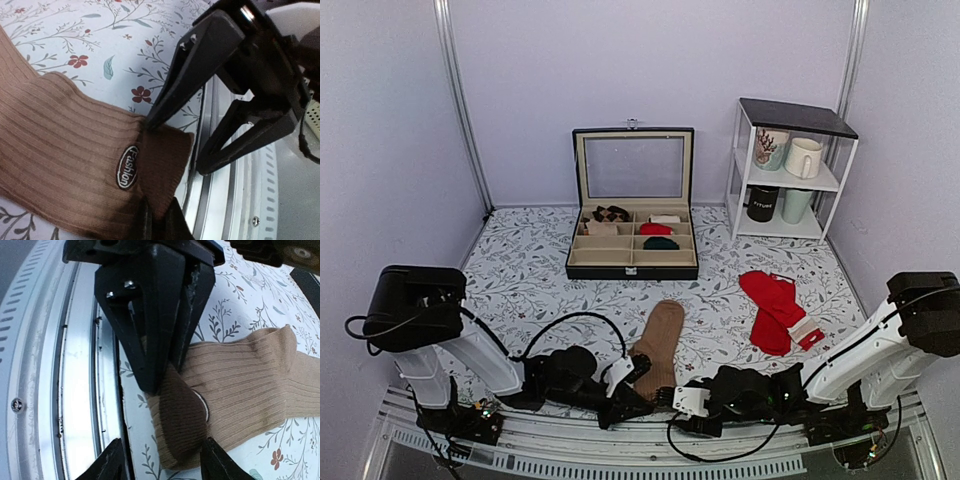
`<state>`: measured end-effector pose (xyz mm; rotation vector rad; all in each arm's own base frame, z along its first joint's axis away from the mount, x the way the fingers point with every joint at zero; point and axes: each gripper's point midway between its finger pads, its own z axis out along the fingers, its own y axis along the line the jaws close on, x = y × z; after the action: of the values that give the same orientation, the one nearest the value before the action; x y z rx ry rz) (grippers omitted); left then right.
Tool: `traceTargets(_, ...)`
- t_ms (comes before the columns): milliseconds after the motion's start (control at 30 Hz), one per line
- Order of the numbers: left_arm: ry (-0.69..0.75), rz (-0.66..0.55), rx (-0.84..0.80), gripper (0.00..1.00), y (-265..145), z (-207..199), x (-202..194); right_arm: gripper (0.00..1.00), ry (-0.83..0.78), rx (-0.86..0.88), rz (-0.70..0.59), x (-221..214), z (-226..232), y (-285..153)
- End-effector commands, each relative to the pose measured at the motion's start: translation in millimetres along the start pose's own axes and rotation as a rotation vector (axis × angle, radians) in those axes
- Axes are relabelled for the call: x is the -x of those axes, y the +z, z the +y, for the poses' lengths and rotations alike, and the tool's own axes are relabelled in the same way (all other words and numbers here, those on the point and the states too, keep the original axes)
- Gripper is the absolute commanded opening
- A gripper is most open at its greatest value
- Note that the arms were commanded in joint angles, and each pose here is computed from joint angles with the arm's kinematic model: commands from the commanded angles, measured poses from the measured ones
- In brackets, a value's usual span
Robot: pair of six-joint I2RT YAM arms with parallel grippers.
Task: Roll the socks
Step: Roll a pair of socks at the center of the board.
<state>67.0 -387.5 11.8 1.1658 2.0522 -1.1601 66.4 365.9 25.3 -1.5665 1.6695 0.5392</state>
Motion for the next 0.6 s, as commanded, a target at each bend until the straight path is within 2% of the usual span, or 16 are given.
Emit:
traceTargets(0,-0.101,0.341,0.071,0.00,-12,24,-98,0.52,-0.063,-0.075,0.019,0,-12,4)
traceTargets(133,-0.102,0.345,0.068,0.00,-11,24,-99,0.46,-0.057,-0.063,0.023,0,-9,8)
traceTargets(267,-0.105,0.348,0.066,0.00,-11,25,-100,0.44,-0.054,-0.060,0.018,2,-9,8)
traceTargets(367,-0.108,0.350,0.068,0.00,-11,25,-101,0.31,-0.057,-0.034,0.012,5,-5,7)
traceTargets(467,-0.110,0.351,0.072,0.00,-10,27,-101,0.10,-0.040,0.009,0.039,-1,3,10)
traceTargets(500,-0.110,0.349,0.080,0.00,-10,28,-100,0.06,-0.026,0.024,0.051,-5,5,11)
traceTargets(567,-0.102,0.337,0.107,0.02,-10,32,-96,0.05,0.026,0.047,0.078,-14,10,13)
